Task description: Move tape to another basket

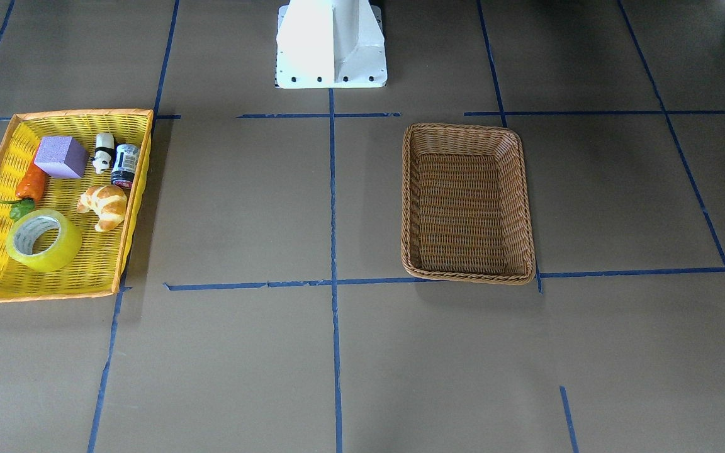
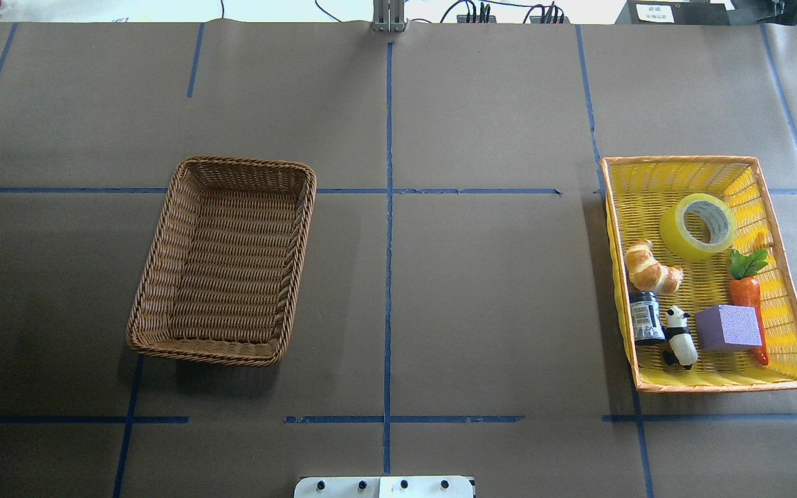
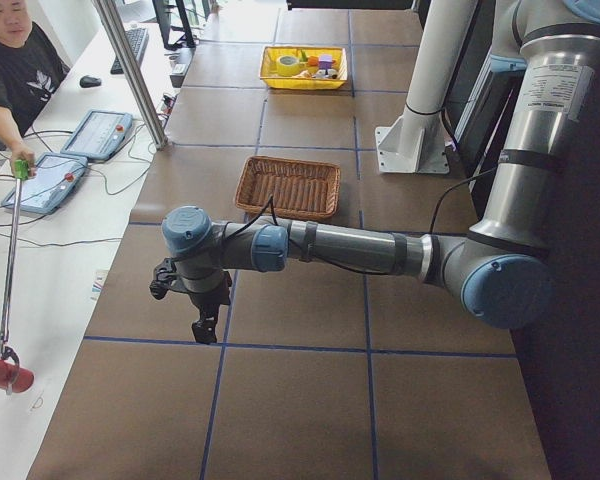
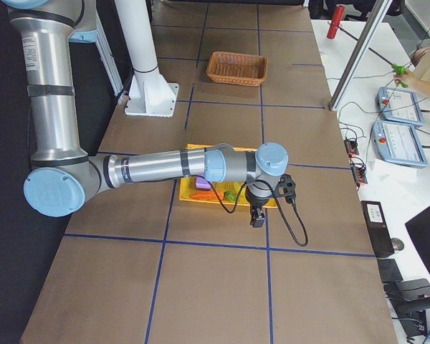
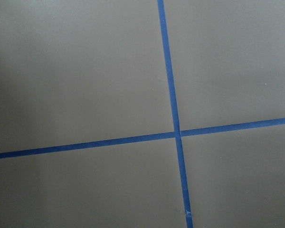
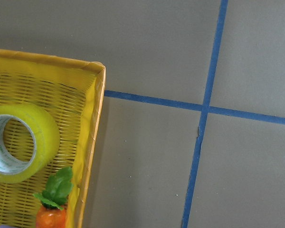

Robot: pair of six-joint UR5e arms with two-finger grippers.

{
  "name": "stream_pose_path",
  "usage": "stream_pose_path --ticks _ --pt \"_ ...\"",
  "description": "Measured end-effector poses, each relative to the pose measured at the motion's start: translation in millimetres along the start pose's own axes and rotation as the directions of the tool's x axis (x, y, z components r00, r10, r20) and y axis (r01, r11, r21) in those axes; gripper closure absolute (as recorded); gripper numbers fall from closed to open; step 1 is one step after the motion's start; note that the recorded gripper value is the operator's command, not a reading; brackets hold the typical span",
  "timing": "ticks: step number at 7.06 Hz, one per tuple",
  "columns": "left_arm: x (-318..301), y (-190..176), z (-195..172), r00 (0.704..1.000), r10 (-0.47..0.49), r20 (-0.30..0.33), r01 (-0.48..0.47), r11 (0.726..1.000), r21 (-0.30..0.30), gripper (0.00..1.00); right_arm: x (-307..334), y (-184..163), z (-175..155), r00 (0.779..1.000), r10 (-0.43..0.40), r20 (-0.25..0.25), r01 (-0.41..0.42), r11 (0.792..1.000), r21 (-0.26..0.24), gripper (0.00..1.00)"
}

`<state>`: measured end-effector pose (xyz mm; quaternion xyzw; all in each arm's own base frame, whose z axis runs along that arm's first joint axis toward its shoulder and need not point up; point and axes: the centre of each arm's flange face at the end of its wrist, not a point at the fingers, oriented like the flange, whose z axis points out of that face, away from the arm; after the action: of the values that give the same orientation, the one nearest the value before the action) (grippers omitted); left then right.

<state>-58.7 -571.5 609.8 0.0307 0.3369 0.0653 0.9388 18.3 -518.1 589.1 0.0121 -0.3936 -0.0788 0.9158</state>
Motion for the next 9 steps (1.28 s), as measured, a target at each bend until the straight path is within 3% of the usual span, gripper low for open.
stream_pose_path --ticks 3,5,7,9 --pt "-2.0 5.2 5.7 1.0 -0.004 0.0 0.004 1.0 -0.01 0.0 -8.3 -4.6 9.7 0.999 -0.042 0.007 0.042 0.999 0.009 0.0" --pt "-2.5 5.4 6.7 1.0 0.005 0.001 -0.005 1.0 -0.005 0.0 -42.2 -12.7 37.2 0.994 -0.105 0.027 0.105 0.995 0.005 0.0" --pt "-1.3 3.9 5.3 1.0 0.023 0.002 -0.023 1.0 0.017 0.0 -101.6 -23.6 69.2 0.992 -0.113 0.055 0.111 0.993 0.032 0.02" --pt "0.7 3.8 4.5 1.0 0.028 -0.006 -0.028 0.999 0.024 0.0 -142.0 -26.5 102.5 0.993 -0.116 0.026 0.115 0.992 0.048 0.1"
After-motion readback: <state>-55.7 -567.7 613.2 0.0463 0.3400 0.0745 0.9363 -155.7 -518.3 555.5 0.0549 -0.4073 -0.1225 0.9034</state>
